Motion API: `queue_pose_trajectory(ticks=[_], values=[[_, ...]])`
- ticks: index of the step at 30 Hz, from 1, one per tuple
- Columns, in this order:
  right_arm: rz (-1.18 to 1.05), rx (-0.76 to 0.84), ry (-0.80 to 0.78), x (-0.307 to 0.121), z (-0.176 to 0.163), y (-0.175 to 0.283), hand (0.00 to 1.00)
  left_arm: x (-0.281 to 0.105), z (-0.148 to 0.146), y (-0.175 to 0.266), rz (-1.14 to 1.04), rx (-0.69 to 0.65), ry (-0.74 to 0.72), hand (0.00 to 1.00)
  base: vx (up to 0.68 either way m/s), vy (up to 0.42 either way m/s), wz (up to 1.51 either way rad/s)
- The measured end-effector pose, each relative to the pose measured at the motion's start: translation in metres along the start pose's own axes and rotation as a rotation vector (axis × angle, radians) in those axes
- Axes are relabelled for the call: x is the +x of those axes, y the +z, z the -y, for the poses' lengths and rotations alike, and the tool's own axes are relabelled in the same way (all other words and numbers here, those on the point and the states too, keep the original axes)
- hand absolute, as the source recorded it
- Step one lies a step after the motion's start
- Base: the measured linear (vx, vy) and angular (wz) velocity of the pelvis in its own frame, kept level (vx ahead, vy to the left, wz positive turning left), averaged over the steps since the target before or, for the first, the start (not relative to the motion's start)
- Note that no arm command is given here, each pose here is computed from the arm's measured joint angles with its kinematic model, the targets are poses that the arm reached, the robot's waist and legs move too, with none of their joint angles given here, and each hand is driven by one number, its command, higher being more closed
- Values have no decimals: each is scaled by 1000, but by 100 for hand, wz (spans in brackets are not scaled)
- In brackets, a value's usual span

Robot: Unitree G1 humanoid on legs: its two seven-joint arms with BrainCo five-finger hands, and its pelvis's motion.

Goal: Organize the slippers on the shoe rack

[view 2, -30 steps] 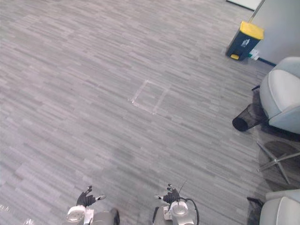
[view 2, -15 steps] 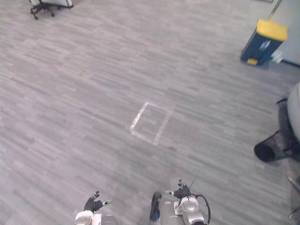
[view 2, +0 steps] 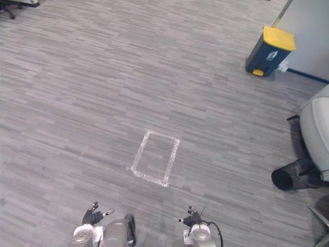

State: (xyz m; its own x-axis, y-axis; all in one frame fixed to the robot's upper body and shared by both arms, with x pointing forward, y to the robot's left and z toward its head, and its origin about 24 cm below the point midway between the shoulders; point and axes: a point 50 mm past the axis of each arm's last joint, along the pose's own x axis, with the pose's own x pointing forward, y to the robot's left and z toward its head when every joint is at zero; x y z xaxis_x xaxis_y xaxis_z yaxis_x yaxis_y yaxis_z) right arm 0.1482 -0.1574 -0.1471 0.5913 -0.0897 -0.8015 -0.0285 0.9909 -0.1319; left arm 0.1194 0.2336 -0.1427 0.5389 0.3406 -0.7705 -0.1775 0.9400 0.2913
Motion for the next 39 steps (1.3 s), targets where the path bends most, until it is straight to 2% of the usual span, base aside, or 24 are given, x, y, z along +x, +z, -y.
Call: queue_pose_trajectory(ticks=[2,6,9,13,15,21,27,31,39], values=[[25,-4,-10,1,5,7,0,-2,1,-13,-53,47,-11,0,689,94,-40],[81,-3,-41,3,19,20,0,-1,13,-6,-35,104,-55,0,486,-33,-6],[60,26,-51,0,22,10,0,-1,10,-11,-58,115,-46,0,580,-110,-27],[52,33,-85,1,37,11,0,-5,48,-3,-35,101,-139,0,568,-78,-29],[29,32,-88,1,38,7,0,-7,55,-1,-30,90,-158,0,427,-25,-42],[-38,38,-118,-3,36,-12,0,-7,50,-1,-10,55,-153,0,328,108,-88],[-39,19,-127,-3,40,-13,0,-8,54,0,-3,58,-171,0,147,341,-204],[-45,28,-93,-5,25,-16,0,-4,39,-2,-13,105,-151,0,109,346,-137],[-20,7,-86,-3,28,-8,0,-4,40,-8,-54,123,-158,0,120,133,-118]])
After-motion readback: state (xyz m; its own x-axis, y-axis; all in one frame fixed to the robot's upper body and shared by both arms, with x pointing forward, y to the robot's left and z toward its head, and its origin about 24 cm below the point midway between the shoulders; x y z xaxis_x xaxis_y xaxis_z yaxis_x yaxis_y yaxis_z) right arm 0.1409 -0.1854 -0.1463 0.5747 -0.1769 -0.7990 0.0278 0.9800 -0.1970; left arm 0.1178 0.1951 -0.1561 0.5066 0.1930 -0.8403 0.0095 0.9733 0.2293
